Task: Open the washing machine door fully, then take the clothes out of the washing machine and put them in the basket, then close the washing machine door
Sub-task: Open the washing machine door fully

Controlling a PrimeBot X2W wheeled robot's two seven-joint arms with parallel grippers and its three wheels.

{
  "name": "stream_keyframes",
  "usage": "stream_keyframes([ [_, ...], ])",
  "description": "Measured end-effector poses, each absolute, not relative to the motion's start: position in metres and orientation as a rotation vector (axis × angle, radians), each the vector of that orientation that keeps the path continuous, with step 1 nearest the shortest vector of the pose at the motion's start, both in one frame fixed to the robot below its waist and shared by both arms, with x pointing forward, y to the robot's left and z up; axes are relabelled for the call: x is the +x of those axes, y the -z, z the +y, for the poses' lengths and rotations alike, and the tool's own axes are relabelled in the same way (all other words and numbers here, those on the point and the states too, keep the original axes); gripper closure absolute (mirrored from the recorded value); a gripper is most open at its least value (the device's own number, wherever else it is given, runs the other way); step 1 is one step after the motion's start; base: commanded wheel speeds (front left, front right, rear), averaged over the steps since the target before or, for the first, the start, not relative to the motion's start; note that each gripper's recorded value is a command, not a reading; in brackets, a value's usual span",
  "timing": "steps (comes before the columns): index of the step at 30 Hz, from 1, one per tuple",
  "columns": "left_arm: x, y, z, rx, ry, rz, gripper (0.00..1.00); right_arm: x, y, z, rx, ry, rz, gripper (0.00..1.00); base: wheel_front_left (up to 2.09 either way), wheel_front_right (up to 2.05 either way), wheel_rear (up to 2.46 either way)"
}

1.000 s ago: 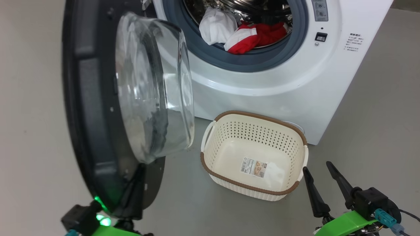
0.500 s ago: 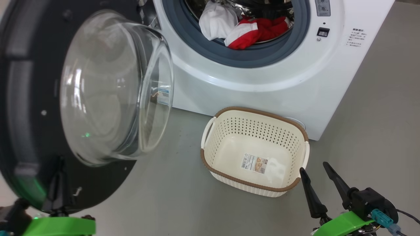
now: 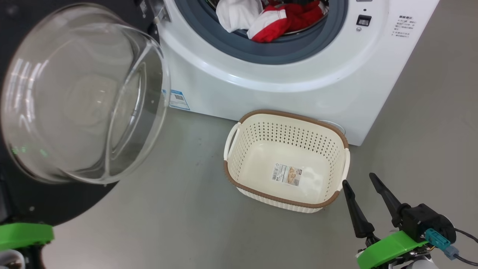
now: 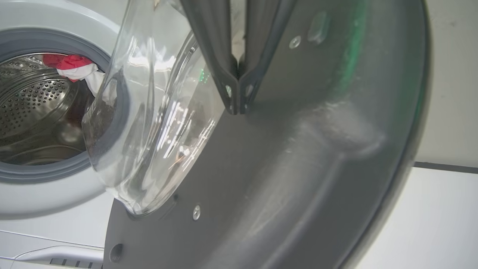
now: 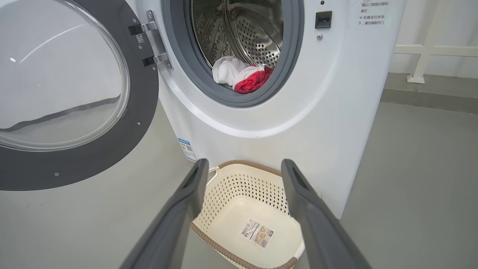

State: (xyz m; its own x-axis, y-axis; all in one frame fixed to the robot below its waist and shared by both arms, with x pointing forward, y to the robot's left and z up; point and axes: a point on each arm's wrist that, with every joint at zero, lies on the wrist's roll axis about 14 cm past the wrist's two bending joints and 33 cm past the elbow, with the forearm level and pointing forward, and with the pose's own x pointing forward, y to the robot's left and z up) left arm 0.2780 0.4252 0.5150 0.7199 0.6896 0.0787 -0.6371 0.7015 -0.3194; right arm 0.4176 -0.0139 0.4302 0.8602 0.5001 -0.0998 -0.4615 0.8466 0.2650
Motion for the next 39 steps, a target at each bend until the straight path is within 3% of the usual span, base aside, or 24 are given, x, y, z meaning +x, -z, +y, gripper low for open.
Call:
stream_keyframes([
  [15,0.281,-0.513,0.464,-0.249,-0.835,-0.173,1.0,0.426,-0.419,-0.022,0.229,-0.488,0.184,0.0,0.0,0.0,0.0],
  [39,0.275,-0.503,0.435,-0.274,-0.759,-0.149,1.0,0.422,-0.444,-0.019,0.225,-0.501,0.125,0.0,0.0,0.0,0.0],
])
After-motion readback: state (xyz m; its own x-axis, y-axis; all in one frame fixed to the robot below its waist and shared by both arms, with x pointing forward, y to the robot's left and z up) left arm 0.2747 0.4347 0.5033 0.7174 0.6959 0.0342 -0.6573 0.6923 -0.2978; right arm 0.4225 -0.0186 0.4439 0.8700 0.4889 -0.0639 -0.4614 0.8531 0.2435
